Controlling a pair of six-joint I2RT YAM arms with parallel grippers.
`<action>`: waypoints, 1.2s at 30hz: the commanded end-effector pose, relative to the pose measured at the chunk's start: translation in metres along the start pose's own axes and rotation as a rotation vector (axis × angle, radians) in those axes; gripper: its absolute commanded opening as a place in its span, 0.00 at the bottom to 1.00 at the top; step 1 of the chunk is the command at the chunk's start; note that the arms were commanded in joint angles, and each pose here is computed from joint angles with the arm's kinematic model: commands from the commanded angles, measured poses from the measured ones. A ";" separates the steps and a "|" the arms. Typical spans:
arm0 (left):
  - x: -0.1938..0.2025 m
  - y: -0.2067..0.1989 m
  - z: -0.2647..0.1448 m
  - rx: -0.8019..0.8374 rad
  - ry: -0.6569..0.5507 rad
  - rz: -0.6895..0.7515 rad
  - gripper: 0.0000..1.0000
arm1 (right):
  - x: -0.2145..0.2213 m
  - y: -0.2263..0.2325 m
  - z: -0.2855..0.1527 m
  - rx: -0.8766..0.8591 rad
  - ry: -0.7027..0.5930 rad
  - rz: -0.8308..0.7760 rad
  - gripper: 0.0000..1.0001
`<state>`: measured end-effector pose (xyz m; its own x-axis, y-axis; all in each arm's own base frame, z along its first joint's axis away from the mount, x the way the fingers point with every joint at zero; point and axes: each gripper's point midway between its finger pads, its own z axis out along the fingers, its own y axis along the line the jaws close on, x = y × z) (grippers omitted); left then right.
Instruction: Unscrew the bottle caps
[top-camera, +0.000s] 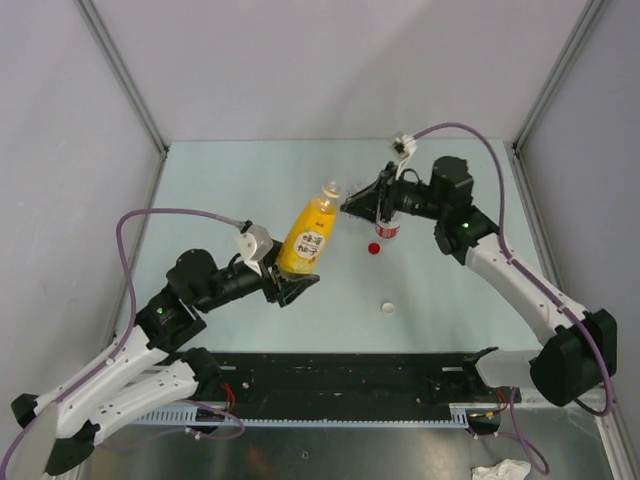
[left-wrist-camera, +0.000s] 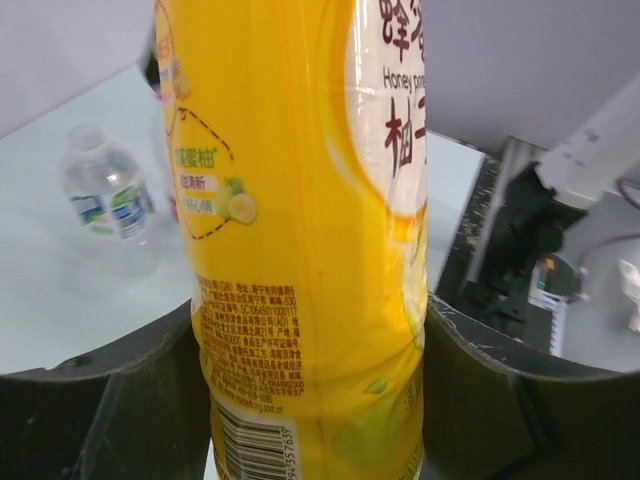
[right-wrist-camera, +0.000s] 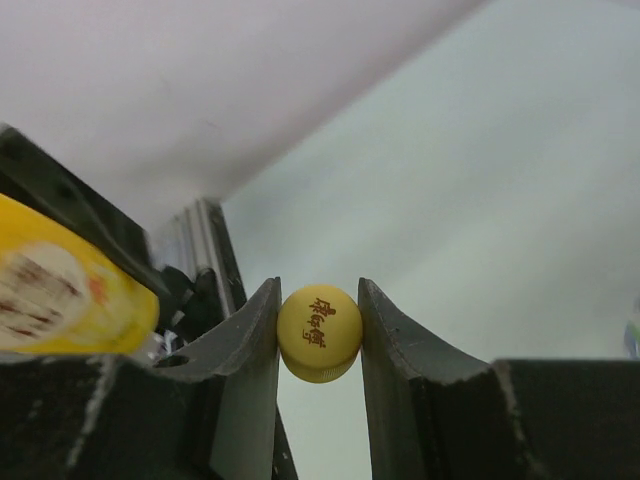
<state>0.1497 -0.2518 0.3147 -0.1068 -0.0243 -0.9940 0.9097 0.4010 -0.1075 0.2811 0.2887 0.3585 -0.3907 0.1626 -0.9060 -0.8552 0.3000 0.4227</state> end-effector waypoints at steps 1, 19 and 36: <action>-0.006 0.040 -0.006 -0.235 -0.058 -0.004 0.00 | 0.082 -0.046 0.004 0.171 0.238 0.030 0.00; 0.018 0.056 0.000 -0.309 0.001 -0.043 0.00 | 0.234 -0.094 0.014 0.399 0.617 0.024 0.61; 0.018 0.056 0.002 -0.309 0.004 -0.045 0.00 | 0.173 -0.059 0.019 0.330 0.449 -0.003 0.99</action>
<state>0.1966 -0.2317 0.2799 -0.1718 -0.0079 -0.9851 0.7472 0.6507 -0.1355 0.2677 0.3121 0.1357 -0.6156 -0.3013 -0.7282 -0.7025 0.6285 0.3338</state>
